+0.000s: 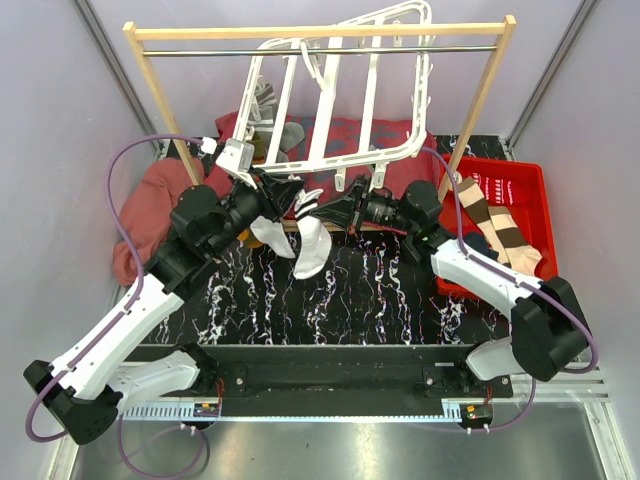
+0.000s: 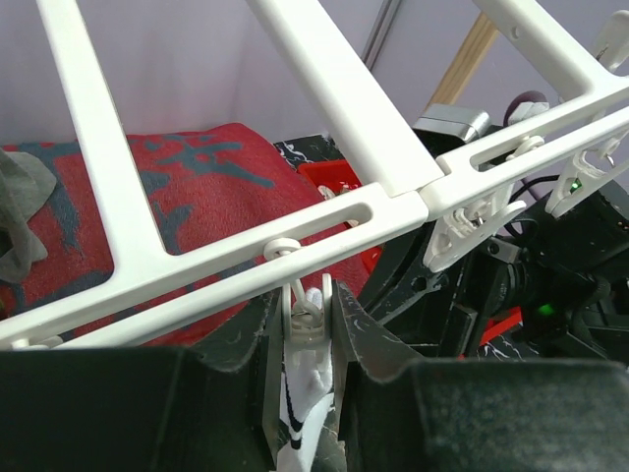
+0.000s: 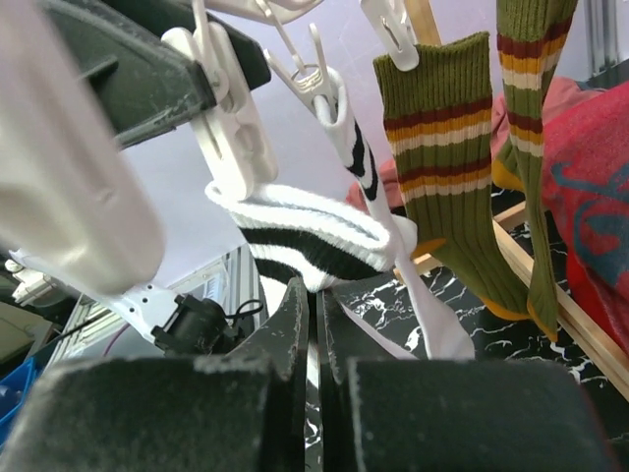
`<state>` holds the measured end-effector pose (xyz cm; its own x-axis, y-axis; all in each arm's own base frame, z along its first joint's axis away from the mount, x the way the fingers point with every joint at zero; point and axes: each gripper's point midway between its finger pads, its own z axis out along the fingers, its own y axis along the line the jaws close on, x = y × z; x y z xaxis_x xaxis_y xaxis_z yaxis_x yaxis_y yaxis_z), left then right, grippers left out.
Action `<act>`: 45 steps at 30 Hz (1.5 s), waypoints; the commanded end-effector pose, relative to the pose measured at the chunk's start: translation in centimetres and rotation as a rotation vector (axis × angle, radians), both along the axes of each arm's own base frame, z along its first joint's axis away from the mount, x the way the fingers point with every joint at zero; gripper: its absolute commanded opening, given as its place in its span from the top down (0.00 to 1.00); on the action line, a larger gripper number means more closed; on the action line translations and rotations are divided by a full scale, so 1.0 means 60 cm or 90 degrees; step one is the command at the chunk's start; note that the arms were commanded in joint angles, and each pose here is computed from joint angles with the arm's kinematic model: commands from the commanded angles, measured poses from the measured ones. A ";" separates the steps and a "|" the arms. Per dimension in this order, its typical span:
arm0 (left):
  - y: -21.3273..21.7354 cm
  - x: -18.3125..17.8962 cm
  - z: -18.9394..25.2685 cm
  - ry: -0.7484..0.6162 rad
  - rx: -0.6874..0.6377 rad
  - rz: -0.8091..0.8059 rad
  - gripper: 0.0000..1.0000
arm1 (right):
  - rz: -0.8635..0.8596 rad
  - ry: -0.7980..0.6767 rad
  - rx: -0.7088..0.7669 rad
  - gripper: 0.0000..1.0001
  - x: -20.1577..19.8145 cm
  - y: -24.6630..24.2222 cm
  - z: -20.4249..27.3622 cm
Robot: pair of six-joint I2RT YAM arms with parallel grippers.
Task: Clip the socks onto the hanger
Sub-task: Clamp the sock onto the hanger.
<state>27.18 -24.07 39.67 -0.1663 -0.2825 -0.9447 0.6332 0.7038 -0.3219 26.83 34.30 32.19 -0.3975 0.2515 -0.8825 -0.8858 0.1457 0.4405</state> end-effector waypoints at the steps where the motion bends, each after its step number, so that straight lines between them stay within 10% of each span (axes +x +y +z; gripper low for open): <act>1: -0.017 -0.015 0.002 -0.004 -0.006 -0.048 1.00 | 0.023 -0.052 0.043 1.00 -0.003 0.009 0.056; 45: -0.001 0.003 -0.010 0.001 0.023 -0.005 1.00 | 0.063 -0.093 0.057 1.00 -0.039 -0.001 0.095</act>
